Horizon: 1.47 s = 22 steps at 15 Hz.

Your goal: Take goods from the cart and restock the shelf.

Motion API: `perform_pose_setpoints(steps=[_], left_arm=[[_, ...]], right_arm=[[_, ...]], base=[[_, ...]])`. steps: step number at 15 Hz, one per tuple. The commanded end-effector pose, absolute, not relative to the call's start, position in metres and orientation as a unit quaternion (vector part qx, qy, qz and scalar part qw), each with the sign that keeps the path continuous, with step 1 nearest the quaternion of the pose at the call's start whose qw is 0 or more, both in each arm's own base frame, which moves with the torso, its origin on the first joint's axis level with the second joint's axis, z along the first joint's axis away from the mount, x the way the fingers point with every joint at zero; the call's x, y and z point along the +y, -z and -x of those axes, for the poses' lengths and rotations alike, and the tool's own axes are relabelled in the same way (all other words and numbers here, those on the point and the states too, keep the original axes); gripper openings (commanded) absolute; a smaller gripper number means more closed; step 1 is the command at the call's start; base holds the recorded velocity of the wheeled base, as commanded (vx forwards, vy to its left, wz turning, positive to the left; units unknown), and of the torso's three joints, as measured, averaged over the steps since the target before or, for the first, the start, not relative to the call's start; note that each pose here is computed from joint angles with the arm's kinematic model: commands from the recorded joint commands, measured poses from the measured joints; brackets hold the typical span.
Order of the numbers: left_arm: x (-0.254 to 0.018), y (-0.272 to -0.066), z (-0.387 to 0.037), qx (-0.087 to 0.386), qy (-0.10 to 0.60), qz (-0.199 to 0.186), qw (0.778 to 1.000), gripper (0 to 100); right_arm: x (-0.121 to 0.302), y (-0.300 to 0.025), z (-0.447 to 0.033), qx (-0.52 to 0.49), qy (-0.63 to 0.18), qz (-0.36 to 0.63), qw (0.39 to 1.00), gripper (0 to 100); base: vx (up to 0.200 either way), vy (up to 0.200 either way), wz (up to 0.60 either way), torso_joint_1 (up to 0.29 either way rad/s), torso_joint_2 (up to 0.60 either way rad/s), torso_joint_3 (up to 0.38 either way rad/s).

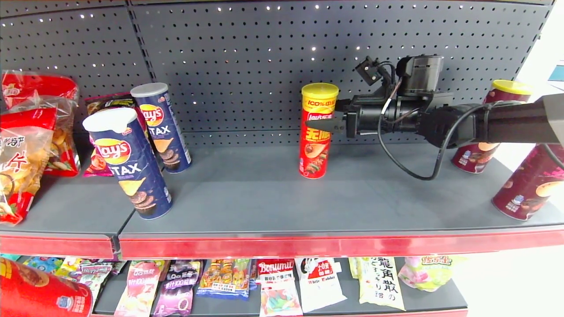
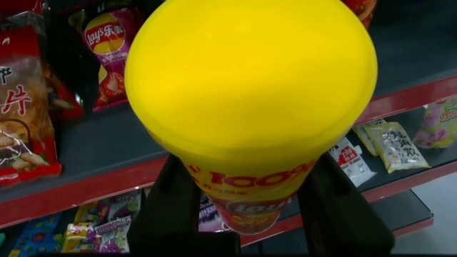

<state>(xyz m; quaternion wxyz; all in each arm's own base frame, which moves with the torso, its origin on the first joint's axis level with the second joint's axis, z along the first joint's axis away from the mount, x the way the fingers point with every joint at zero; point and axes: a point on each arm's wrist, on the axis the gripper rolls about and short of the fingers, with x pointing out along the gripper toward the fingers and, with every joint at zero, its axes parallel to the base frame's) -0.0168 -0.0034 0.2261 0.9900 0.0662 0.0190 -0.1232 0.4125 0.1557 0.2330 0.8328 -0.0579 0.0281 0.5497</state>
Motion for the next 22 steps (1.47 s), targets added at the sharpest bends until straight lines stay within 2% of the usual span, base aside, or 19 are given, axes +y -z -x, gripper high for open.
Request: perform_pose_setpoints(steps=[1,5,7,10,13,17,22], left_arm=[[-0.003,-0.225,0.016,0.021,0.123,-0.066,0.99,0],[-0.003,-0.224,0.018,0.018,0.123,-0.066,0.99,0],[-0.003,-0.224,0.018,0.018,0.123,-0.067,0.99,0],[-0.003,-0.224,0.018,0.018,0.123,-0.067,0.99,0],[-0.003,-0.225,0.016,0.022,0.123,-0.066,0.99,0],[-0.004,-0.225,0.015,0.024,0.126,-0.066,0.99,0],[-0.004,-0.223,0.013,0.03,0.127,-0.065,0.989,0]], right_arm=[[0.157,-0.231,-0.415,0.027,-0.549,0.059,0.834,0],[0.158,-0.23,-0.413,0.03,-0.547,0.059,0.834,0],[0.156,-0.246,-0.403,0.019,-0.523,0.065,0.85,0],[0.159,-0.273,-0.359,0.018,-0.504,0.057,0.862,0],[0.145,-0.282,-0.321,0.023,-0.496,0.057,0.866,0],[0.127,-0.266,-0.278,0.059,-0.485,0.058,0.871,0],[0.129,-0.252,-0.277,0.062,-0.483,0.066,0.871,0]], base=[[0.0,0.0,0.0,0.0,0.0,0.0],[0.0,0.0,0.0,0.0,0.0,0.0],[0.0,0.0,0.0,0.0,0.0,0.0],[0.0,0.0,0.0,0.0,0.0,0.0],[0.0,0.0,0.0,0.0,0.0,0.0],[0.0,0.0,0.0,0.0,0.0,0.0],[0.0,0.0,0.0,0.0,0.0,0.0]])
